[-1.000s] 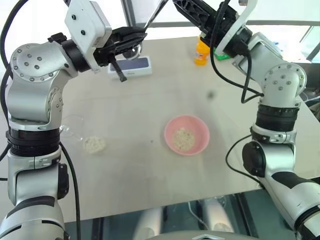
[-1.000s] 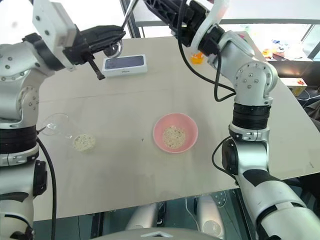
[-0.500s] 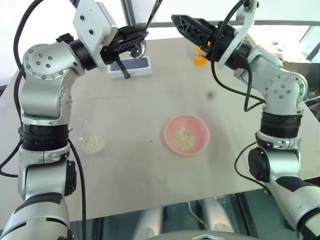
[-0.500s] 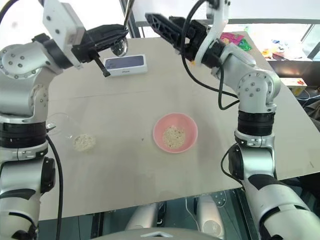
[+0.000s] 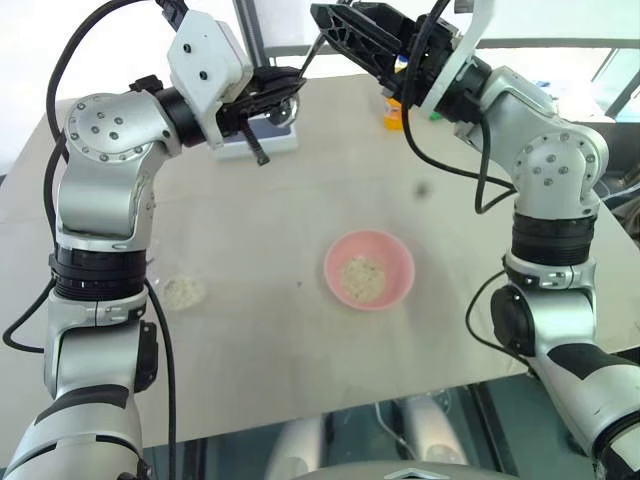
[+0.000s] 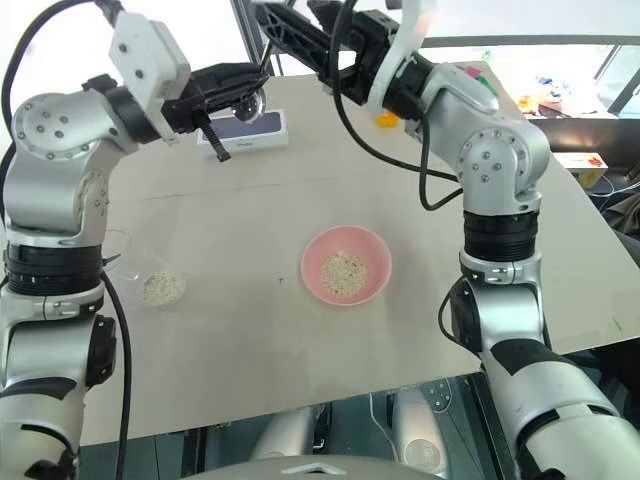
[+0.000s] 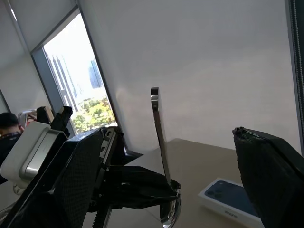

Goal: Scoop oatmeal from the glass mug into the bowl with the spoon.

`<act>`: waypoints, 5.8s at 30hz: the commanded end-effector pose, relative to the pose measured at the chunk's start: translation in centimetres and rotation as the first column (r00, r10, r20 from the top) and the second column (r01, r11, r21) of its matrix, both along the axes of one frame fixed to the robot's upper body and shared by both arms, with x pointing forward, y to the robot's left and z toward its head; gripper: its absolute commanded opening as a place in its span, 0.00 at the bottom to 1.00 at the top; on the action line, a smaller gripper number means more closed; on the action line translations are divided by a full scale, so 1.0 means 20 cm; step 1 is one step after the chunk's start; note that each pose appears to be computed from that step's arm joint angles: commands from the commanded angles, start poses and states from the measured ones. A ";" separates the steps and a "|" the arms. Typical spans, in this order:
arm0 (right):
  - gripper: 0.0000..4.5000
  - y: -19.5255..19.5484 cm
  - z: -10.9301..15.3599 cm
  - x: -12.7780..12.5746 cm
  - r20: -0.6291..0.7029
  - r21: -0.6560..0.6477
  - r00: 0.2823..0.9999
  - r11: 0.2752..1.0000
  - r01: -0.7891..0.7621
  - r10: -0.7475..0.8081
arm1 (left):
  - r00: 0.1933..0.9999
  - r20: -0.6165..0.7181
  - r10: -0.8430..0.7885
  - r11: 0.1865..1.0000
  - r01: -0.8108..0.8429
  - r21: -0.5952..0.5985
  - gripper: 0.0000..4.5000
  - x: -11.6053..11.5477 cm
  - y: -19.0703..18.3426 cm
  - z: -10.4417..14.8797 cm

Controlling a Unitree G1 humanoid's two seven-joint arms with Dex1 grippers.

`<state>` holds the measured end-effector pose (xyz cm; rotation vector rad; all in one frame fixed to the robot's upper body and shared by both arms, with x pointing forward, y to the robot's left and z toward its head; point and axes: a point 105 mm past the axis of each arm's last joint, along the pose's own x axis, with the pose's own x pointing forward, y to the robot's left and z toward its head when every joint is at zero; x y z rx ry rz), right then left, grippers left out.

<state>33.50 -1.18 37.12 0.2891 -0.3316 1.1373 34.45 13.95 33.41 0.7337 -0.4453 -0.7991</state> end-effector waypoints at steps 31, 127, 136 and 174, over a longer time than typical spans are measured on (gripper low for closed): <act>0.00 -0.11 0.12 0.09 -0.039 0.132 0.996 0.987 0.089 -0.085 | 0.980 0.180 -0.083 0.985 0.108 -0.133 0.50 -0.11 -0.04 0.21; 0.00 -0.27 -0.04 0.20 -0.246 0.082 0.945 0.967 0.240 -0.214 | 0.846 -0.413 0.337 0.778 -0.497 -0.384 0.01 0.26 0.35 -0.77; 0.00 -0.08 -0.17 0.15 -0.191 -0.076 0.973 0.991 0.114 -0.126 | 0.844 -0.389 0.370 0.840 -0.483 -0.249 0.01 0.34 0.17 -0.79; 0.00 -0.04 -0.35 0.24 -0.233 -0.145 0.942 0.966 0.213 -0.242 | 0.854 -0.437 0.283 0.882 -0.411 -0.231 0.01 0.37 0.04 -0.90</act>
